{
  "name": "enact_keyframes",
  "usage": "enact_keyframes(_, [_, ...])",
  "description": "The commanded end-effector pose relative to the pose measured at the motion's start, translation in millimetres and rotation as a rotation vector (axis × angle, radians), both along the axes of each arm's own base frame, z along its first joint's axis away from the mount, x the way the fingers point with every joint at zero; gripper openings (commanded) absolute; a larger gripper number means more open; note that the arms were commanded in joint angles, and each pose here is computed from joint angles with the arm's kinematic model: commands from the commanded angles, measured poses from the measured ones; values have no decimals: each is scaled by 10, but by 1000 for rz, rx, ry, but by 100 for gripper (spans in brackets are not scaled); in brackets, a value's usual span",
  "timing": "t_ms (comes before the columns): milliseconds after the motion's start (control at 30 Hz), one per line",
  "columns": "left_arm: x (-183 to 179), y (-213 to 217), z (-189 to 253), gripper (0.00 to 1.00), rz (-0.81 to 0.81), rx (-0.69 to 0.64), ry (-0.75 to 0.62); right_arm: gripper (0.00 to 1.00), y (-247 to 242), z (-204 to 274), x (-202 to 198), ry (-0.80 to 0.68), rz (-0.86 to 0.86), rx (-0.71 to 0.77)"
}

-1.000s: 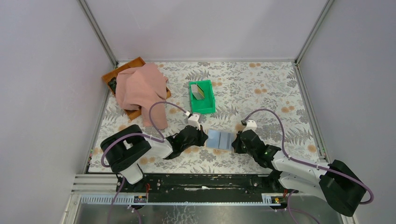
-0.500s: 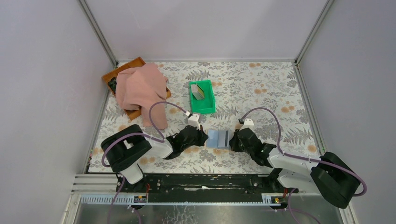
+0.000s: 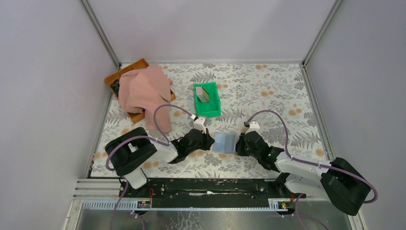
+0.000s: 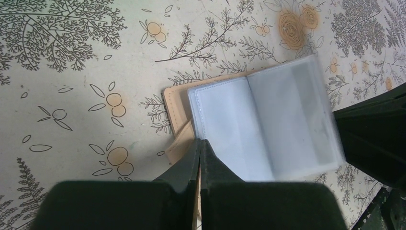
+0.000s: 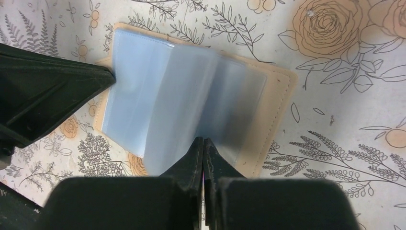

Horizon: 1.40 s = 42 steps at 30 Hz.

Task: Take the credit cards out of the card holder

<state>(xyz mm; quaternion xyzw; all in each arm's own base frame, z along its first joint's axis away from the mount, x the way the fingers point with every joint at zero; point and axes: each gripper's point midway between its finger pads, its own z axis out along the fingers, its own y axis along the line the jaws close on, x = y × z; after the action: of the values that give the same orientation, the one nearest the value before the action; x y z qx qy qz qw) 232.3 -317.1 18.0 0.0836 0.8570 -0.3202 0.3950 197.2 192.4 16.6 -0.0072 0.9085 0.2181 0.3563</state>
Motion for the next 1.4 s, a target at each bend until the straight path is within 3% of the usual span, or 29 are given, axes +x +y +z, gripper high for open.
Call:
enact_keyframes(0, [-238, 82, -340, 0, -60, 87, 107, 0, -81, 135, 61, -48, -34, -8])
enact_keyframes(300, [-249, 29, -369, 0, -80, 82, 119, 0, 25, 224, 90, -59, 6, 12])
enact_keyframes(667, [-240, 57, -387, 0, -70, 98, 120, 0, 543, 448, 246, -64, 127, 124])
enact_keyframes(1000, [-193, 187, -370, 0, -21, 136, 98, 0, 366, 313, 239, -60, 78, 61])
enact_keyframes(1367, [-166, 198, 127, 2, -21, 60, 14, 1, 240, 208, 164, -48, 51, 46])
